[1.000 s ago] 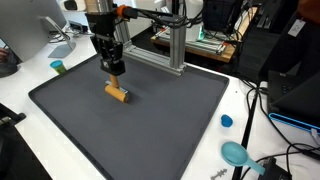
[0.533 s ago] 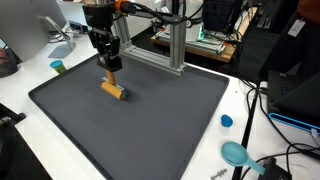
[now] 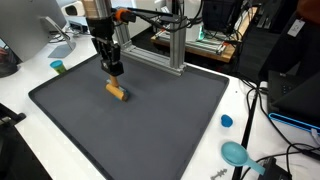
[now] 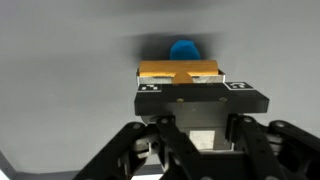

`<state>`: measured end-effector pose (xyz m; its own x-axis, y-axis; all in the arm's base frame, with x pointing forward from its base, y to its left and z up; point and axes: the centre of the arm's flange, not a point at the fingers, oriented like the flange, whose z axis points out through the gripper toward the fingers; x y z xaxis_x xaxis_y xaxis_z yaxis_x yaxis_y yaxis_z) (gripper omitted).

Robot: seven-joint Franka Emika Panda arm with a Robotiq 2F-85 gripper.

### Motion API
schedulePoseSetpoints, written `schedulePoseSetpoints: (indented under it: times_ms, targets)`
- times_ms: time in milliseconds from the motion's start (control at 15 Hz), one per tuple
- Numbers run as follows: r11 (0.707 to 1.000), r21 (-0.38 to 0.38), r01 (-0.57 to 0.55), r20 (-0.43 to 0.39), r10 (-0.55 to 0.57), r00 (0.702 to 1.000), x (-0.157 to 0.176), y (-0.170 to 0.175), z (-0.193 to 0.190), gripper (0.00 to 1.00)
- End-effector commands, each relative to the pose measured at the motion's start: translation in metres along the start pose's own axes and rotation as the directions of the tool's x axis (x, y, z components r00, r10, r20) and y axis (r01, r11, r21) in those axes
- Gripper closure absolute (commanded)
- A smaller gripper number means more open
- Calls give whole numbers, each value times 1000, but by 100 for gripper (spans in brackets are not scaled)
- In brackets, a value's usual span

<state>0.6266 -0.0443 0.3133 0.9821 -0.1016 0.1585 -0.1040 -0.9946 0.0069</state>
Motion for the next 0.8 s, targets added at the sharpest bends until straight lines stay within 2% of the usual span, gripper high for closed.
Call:
schedulePoseSetpoints:
  times_ms: [0, 133, 200, 333, 400, 733]
  targets:
    - [1000, 18, 0, 18, -1, 1000, -7, -7, -4, 78]
    - [1000, 7, -4, 8, 4, 1000, -6, -8, 1, 78]
    - [1000, 2, 5, 11, -5, 1000, -1, -3, 2, 53]
    - [1000, 2, 5, 12, -5, 1000, -2, -3, 2, 53]
    - [1000, 2, 5, 12, -5, 1000, -2, -3, 2, 78]
    - [1000, -4, 1, 38, -1, 999, 5, -4, 27, 78]
